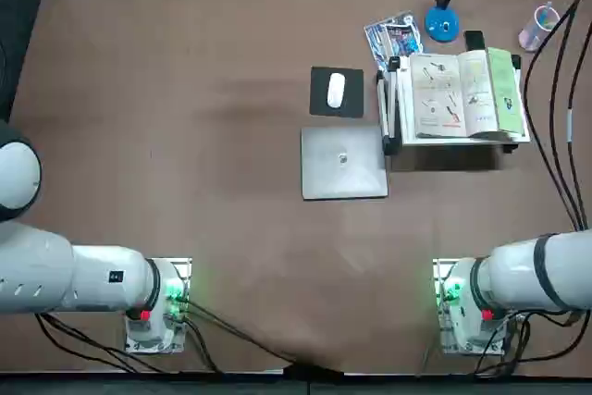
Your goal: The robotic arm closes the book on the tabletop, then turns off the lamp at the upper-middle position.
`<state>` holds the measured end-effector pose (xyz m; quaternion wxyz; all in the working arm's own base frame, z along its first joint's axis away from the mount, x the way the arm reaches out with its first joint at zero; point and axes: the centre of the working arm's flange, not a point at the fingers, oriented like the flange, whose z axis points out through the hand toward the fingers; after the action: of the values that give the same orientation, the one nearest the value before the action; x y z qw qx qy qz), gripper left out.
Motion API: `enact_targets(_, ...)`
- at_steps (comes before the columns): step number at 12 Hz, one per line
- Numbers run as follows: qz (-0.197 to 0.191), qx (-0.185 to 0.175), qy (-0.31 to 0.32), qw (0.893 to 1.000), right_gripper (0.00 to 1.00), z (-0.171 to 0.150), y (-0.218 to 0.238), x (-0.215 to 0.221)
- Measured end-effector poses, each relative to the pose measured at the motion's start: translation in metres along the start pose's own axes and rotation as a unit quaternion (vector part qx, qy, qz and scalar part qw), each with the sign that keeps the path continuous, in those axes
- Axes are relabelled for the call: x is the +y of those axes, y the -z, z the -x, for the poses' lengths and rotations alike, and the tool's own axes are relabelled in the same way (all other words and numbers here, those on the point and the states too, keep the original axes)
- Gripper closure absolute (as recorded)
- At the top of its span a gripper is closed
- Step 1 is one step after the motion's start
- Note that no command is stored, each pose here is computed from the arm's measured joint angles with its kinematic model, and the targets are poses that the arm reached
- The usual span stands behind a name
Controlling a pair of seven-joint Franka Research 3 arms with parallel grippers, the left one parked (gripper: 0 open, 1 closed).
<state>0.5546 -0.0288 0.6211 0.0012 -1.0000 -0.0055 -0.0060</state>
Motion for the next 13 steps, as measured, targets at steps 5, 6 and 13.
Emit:
enact_targets(5, -0.001, -0.002, 0.0, 1.0, 0.0, -0.001, -0.002, -0.001)
enact_targets(6, -0.001, -0.002, 0.001, 1.0, 0.0, -0.001, -0.002, -0.002)
enact_targets(13, -0.031, -0.02, -0.019, 0.999, 0.0, -0.011, -0.025, 0.015)
